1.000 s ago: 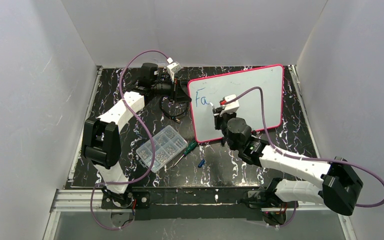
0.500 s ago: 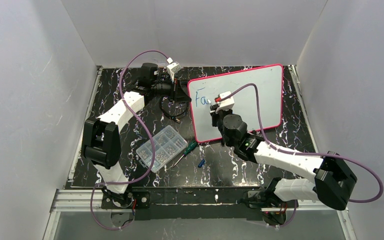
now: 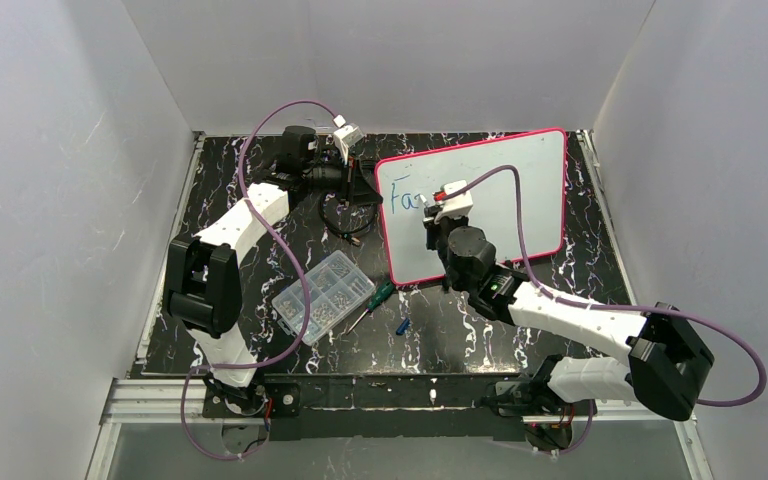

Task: Write a sentence on the whiteboard

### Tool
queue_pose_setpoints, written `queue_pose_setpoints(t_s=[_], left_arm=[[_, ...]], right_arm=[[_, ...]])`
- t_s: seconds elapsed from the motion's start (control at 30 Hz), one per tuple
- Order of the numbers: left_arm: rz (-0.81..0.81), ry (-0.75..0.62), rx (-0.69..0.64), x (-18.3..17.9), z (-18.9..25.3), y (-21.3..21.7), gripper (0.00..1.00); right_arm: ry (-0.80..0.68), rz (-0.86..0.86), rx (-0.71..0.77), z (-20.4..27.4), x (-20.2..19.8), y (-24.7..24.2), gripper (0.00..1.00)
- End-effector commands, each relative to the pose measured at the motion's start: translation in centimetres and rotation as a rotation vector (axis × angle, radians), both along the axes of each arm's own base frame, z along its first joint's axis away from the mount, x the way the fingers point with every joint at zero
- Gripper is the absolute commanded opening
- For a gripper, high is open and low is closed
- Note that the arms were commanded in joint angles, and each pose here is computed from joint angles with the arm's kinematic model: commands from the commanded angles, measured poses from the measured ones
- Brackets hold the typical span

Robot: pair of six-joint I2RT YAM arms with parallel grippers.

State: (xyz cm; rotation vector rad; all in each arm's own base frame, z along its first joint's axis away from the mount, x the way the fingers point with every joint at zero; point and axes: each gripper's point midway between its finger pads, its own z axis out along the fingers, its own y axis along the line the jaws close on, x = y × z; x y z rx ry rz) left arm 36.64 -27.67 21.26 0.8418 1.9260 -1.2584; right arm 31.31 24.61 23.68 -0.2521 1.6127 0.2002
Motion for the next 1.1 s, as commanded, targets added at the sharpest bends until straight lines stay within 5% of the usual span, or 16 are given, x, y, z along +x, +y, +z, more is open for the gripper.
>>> queue_pose_setpoints(t_s=[0.0, 0.53, 1.07], left_arm=[[-0.067, -0.023, -0.027, -2.2, 2.2, -0.4, 0.0], [-0.067, -0.02, -0.027, -2.2, 2.2, -0.4, 0.0], [-0.067, -0.018, -0.027, -2.2, 2.1, -0.4, 0.0]], right_arm=[[-0.016, -0.038, 0.018, 1.0, 0.3, -1.0, 0.01], [0.071, -0.002, 0.024, -2.6, -1.1, -1.3, 0.01], [-0.061, -0.015, 0.085, 4.1, 0.1, -0.7, 0.01]])
